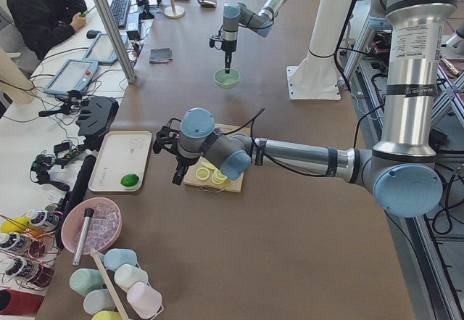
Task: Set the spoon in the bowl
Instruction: 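Slide the pale green bowl with the right gripper toward the table center, then release the bowl and raise the right gripper while the left reaches the spoon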
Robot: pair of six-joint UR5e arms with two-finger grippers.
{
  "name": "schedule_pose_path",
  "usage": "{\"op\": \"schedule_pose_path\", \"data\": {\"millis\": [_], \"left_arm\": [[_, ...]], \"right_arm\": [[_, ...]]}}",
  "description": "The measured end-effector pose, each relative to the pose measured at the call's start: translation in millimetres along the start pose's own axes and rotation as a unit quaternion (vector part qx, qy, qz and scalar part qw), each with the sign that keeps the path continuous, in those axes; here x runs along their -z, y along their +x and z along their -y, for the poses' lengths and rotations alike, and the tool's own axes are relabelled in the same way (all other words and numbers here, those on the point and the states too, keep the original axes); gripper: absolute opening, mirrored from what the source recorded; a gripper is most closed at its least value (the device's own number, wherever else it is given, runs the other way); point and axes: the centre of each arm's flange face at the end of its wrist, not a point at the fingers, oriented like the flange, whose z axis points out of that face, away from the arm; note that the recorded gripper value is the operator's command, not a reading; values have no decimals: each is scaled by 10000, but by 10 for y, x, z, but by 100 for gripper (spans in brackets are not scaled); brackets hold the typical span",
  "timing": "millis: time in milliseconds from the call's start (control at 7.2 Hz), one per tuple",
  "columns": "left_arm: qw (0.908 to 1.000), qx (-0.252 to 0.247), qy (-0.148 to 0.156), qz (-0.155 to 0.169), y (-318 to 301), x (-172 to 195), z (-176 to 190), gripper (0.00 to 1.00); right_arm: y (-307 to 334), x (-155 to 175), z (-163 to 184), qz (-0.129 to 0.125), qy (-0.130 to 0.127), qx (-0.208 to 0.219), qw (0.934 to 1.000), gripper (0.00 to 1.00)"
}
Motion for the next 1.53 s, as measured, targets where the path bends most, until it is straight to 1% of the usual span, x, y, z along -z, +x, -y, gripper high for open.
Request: {"op": "schedule_pose_path", "data": {"millis": [278, 417, 556, 833, 972, 1111, 1250, 1389, 1528], "left_arm": [[9999, -66, -5, -124, 160, -119, 4, 98], [9998, -96, -20, -172, 229, -167, 3, 98], [9997, -109, -36, -211, 292, -206, 13, 98], [9994, -80, -80, -316, 515, -281, 48, 98], [9991, -38, -128, -400, 731, -334, 47, 98], [9987, -85, -194, -454, 957, -426, 13, 98], [9986, -193, -230, -425, 1194, -552, -36, 98], [9986, -276, -257, -372, 1437, -693, -109, 98], [9985, -327, -291, -325, 1707, -849, -208, 98]], "right_arm": [[67, -104, 23, -104, 26, 7, 9999, 0], [125, -161, 37, -168, 13, 5, 9999, 20], [157, -182, 52, -193, 11, 6, 9998, 99], [173, -129, 97, -165, 51, -24, 9998, 100], [205, -12, 195, -110, 100, -56, 9999, 100], [294, 185, 352, -24, 130, -100, 9999, 100], [492, 442, 545, 83, 114, -102, 9998, 100], [803, 685, 705, 149, 94, 40, 9998, 100], [1194, 881, 803, 135, 127, 411, 9990, 100]]}}
